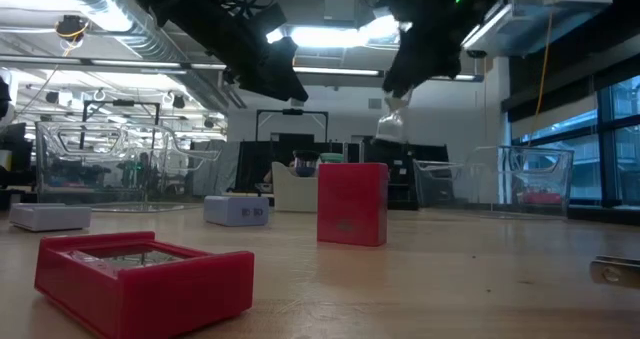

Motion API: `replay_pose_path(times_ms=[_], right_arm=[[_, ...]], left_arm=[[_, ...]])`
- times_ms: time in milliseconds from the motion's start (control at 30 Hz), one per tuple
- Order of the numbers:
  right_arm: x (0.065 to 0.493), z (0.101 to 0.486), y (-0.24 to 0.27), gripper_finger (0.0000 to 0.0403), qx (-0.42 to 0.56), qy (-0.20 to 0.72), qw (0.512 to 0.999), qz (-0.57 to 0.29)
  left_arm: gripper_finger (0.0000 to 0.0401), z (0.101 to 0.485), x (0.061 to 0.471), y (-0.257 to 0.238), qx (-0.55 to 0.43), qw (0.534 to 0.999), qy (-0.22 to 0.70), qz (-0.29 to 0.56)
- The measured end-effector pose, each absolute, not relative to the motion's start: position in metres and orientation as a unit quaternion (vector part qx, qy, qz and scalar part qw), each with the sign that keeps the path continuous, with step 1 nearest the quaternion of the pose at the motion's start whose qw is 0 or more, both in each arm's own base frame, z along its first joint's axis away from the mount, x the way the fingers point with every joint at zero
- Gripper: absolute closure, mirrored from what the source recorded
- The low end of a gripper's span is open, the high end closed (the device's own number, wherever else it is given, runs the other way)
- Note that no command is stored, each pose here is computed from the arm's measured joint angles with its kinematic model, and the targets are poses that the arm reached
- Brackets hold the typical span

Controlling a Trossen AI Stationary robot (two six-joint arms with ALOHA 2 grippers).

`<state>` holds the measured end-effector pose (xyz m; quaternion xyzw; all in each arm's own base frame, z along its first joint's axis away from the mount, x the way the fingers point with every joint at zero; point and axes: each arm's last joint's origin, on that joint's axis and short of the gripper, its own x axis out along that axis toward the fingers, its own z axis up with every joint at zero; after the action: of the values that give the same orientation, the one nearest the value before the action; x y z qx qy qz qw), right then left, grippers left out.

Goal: Pick & Place Office items
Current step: Put the white hourglass timer into the gray bin

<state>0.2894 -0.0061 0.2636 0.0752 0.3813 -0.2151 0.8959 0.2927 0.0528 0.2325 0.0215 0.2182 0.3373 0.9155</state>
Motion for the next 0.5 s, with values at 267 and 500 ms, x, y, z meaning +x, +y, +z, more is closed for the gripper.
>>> replay_pose_path(times_ms=[267, 500], right_arm=[[0.307, 0.26, -0.072, 0.0192, 0.109, 0.321, 0.912, -0.231], [0.305, 0.247, -0.097, 0.0191, 0.118, 0.343, 0.894, -0.264]], left_arm=[[0.0123, 0.232, 0.292, 0.053, 0.022, 0.915, 0.221, 0.337], [0.0123, 0.232, 0.292, 0.053, 0.034, 0.914, 0.228, 0.335]])
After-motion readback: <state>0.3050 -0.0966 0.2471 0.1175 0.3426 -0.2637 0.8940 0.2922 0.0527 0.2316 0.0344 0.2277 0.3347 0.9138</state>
